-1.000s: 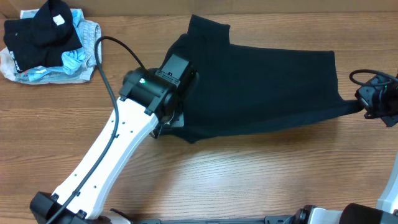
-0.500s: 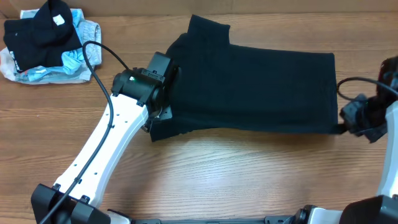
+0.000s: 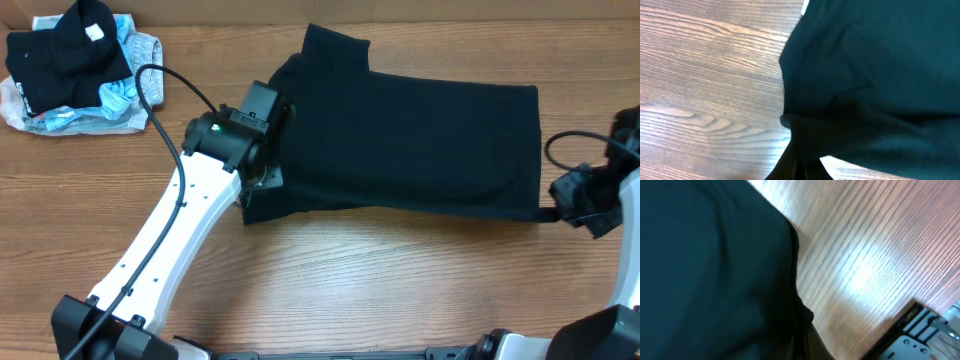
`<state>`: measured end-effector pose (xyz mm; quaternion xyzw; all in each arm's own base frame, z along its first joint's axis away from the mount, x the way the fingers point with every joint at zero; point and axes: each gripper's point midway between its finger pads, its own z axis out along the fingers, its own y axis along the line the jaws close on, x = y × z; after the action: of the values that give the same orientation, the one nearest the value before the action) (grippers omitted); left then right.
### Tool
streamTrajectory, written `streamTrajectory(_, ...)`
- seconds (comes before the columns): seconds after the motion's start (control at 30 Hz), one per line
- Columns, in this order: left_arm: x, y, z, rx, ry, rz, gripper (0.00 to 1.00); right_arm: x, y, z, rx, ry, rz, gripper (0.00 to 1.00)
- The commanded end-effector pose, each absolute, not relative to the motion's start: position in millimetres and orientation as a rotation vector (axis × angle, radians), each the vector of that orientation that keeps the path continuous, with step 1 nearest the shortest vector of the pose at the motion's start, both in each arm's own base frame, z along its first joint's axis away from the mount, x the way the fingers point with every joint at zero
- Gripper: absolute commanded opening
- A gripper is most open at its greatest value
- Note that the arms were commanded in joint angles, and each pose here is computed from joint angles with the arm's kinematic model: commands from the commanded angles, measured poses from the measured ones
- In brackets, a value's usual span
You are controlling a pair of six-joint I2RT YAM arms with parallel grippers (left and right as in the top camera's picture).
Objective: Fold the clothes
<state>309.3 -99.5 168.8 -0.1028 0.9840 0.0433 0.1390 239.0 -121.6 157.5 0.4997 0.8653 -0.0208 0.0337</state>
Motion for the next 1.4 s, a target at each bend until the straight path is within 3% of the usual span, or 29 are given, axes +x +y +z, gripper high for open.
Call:
streamTrajectory(0.0, 297, -109, 164, -0.237, 2.890, 0.117, 0.04, 247, -137, 181, 1.529, 2.561, -0.079, 0.04)
streamTrajectory(0.37, 282, -138, 165, -0.032, 2.873, 0.168, 0.04, 259, -143, 188, 1.502, 2.506, -0.061, 0.04)
streamTrajectory(0.73, 307, -113, 167, -0.235, 2.765, 0.268, 0.04, 277, -140, 182, 1.470, 2.471, 0.035, 0.04)
streamTrajectory(1.37, 344, -113, 126, -0.284, 2.755, 0.334, 0.04, 294, -148, 172, 1.510, 2.426, 0.044, 0.04)
